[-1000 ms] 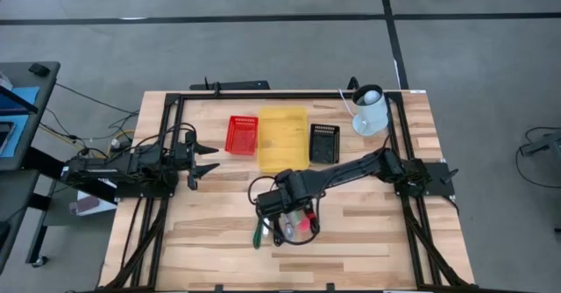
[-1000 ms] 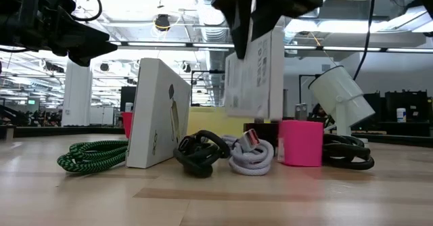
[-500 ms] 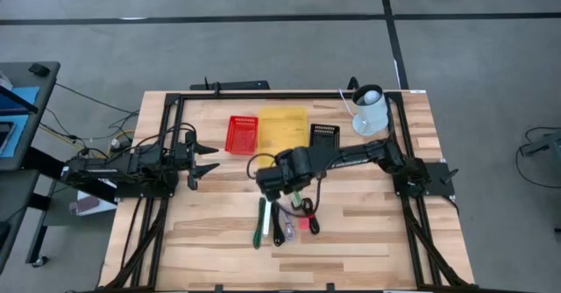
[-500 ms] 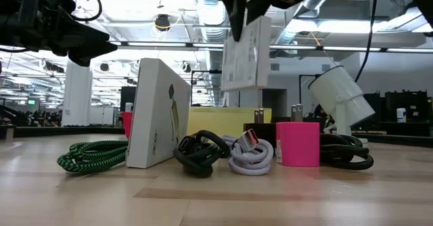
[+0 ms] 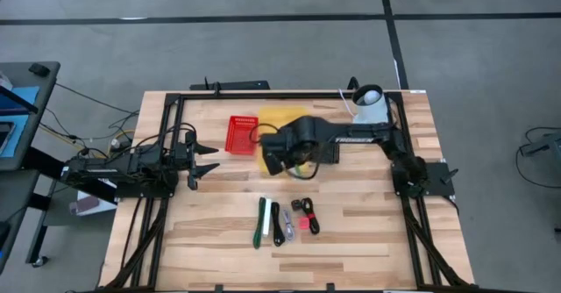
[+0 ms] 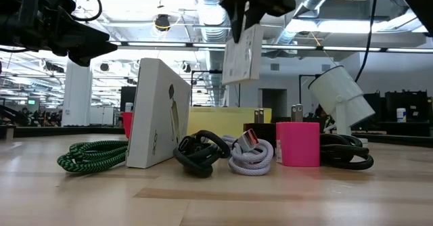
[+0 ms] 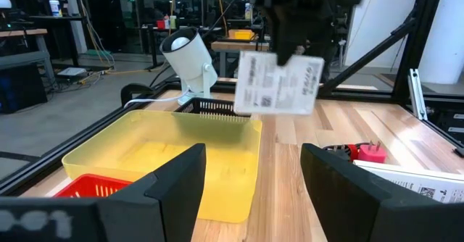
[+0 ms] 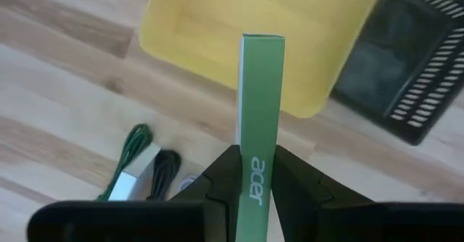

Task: Pick and place items into bin
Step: Put the right white card reader box into the black bin

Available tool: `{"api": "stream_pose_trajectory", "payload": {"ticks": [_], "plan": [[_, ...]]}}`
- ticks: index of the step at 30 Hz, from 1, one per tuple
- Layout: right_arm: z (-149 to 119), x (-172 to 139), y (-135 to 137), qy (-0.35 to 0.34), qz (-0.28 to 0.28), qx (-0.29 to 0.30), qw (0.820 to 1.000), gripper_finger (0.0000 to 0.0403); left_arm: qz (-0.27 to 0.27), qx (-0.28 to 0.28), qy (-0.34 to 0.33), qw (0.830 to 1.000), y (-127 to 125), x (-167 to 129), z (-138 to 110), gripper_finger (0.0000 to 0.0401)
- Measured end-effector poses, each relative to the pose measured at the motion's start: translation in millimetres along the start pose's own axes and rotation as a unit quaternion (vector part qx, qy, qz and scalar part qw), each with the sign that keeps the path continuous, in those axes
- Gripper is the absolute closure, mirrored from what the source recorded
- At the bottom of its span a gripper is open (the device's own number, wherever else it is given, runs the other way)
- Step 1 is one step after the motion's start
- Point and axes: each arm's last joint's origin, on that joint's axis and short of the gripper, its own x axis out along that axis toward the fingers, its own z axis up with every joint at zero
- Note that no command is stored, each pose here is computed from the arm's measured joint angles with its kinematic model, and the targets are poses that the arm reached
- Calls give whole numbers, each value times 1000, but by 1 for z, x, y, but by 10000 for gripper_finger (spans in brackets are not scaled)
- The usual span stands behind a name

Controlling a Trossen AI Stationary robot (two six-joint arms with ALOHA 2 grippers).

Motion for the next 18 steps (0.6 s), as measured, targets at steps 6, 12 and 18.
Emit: {"api": "stream_pose_trajectory", "payload": {"ticks": [6,12,18], "plan": [[6,-13,-29,1,-7,15,1000,341,0,0,0,1000,0,0,0,181],[-1,-18,-59,10,-27,30,999,341,0,0,0,1000,0,0,0,181],[-3,-7,-82,23,-64,42,997,341,0,0,0,1000,0,0,0,181]]}}
